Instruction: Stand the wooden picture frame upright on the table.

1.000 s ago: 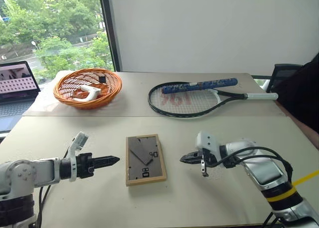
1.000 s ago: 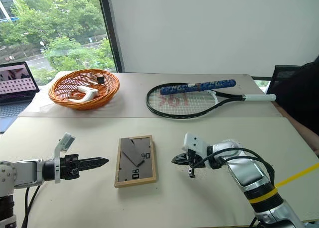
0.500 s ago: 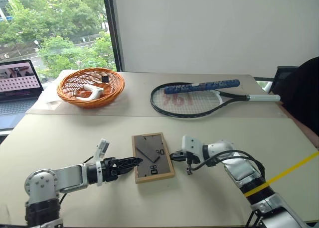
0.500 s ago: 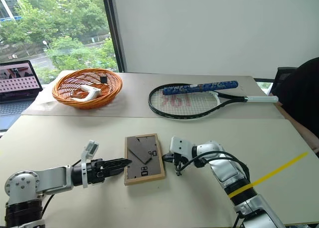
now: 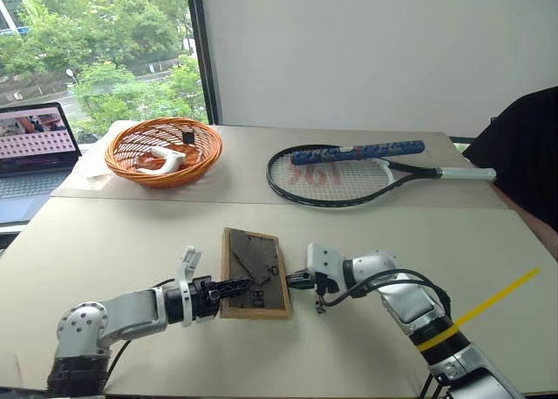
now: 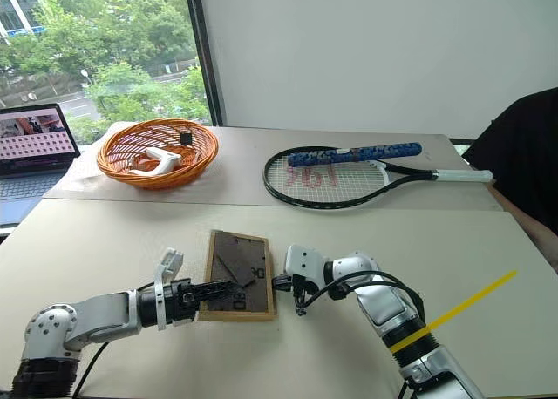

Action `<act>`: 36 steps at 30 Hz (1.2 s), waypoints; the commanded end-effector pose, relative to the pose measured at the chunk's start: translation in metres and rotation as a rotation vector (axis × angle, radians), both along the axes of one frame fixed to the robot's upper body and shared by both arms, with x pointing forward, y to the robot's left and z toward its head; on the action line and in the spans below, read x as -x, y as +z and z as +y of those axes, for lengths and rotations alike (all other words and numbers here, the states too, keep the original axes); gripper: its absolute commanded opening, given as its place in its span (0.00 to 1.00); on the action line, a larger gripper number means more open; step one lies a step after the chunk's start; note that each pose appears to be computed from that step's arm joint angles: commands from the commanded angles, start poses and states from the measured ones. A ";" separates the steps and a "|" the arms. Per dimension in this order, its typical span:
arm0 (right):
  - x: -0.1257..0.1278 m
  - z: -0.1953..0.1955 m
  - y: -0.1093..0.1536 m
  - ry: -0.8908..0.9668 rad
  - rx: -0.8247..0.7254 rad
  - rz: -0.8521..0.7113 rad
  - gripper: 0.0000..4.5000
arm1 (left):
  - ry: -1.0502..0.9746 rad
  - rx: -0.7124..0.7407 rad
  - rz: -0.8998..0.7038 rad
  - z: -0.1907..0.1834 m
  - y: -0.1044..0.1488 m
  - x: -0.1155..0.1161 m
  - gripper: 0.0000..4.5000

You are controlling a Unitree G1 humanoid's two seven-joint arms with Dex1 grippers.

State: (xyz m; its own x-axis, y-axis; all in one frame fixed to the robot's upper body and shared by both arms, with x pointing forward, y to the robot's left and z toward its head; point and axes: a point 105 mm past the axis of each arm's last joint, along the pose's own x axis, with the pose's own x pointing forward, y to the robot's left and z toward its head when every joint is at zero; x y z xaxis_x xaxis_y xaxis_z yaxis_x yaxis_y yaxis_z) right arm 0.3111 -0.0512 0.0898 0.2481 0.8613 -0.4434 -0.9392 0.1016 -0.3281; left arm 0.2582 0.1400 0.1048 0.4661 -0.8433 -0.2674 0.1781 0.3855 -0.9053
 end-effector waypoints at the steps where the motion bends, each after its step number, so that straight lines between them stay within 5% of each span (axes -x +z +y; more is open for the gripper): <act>1: -0.009 -0.010 0.017 -0.044 -0.025 -0.020 0.00 | -0.015 0.067 -0.053 -0.002 0.017 -0.003 0.26; 6: -0.022 -0.030 0.060 -0.142 -0.148 -0.010 0.00 | -0.003 0.102 -0.113 0.007 0.034 -0.013 0.26; 10: -0.019 -0.021 0.121 -0.125 -0.432 0.142 0.00 | -0.084 0.119 -0.163 0.005 0.048 -0.007 0.26; 11: -0.016 -0.018 0.127 -0.106 -0.457 0.171 0.13 | -0.098 0.121 -0.168 0.004 0.050 -0.006 0.26; 15: -0.006 0.000 0.133 -0.056 -0.481 0.251 0.39 | -0.141 0.111 -0.177 -0.002 0.053 -0.008 0.26; 20: -0.006 0.019 0.116 -0.051 -0.436 0.322 0.79 | -0.198 0.111 -0.216 -0.012 0.062 -0.009 0.26; 24: -0.004 0.025 0.100 -0.046 -0.400 0.396 0.79 | -0.233 0.113 -0.238 -0.017 0.069 -0.008 0.26; 36: 0.034 0.026 0.120 0.188 -0.516 0.357 0.79 | -0.192 0.167 -0.177 -0.007 0.062 -0.013 0.26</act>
State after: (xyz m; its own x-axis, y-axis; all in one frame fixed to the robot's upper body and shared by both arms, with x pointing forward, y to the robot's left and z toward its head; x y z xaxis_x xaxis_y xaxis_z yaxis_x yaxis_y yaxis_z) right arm 0.2841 -0.0196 0.1910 0.0069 0.9988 -0.0484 -0.9916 0.0131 0.1289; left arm 0.2726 0.1286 0.1548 0.3235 -0.9399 -0.1090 0.3749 0.2331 -0.8973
